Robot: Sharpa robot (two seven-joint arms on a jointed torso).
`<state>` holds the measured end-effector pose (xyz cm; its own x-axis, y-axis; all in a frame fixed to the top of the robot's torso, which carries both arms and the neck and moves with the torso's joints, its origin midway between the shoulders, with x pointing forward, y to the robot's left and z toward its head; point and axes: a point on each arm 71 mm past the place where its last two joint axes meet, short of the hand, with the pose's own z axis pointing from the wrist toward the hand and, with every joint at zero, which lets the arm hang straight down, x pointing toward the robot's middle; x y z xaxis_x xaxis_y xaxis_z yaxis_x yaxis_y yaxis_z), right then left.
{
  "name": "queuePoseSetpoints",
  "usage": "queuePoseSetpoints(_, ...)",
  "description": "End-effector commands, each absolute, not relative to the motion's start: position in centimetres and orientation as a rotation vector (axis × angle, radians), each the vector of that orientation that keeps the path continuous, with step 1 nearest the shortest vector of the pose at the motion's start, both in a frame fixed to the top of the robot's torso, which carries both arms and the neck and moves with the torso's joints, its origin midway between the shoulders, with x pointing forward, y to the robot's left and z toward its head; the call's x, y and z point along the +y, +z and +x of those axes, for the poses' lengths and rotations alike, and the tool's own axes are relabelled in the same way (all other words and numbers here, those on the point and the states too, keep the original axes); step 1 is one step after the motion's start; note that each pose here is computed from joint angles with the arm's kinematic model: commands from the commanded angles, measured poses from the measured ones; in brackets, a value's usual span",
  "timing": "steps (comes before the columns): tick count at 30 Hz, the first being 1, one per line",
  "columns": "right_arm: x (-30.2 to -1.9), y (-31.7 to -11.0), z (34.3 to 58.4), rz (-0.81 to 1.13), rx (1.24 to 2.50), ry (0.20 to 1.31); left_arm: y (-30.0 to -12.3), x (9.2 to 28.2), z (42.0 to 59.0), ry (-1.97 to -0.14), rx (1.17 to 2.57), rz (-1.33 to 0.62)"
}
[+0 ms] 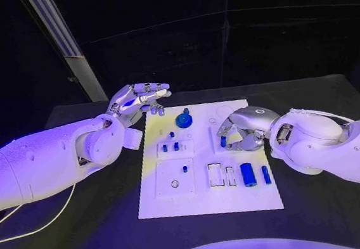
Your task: Assemble the parts on the task board
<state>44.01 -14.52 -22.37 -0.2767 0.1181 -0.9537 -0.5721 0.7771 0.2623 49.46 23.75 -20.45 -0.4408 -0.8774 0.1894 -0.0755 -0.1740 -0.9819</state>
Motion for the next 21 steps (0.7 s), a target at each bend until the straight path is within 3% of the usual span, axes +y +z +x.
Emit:
queuePoseSetpoints(1,-14.53,-22.8,44.17,-0.377,1.755,0.656,-20.24,23.63,49.48,-1.704,1.466,-1.112)
queuePoseSetpoints(14,-13.91,-22.4,44.37,-0.366,1.688,0.691,-20.25,23.7,49.51,-1.702,1.468,-1.113)
queuePoseSetpoints(21,-14.0,-23.09,44.58,-0.392,1.766,0.647,-20.27,23.66,49.54,-1.701,1.469,-1.113)
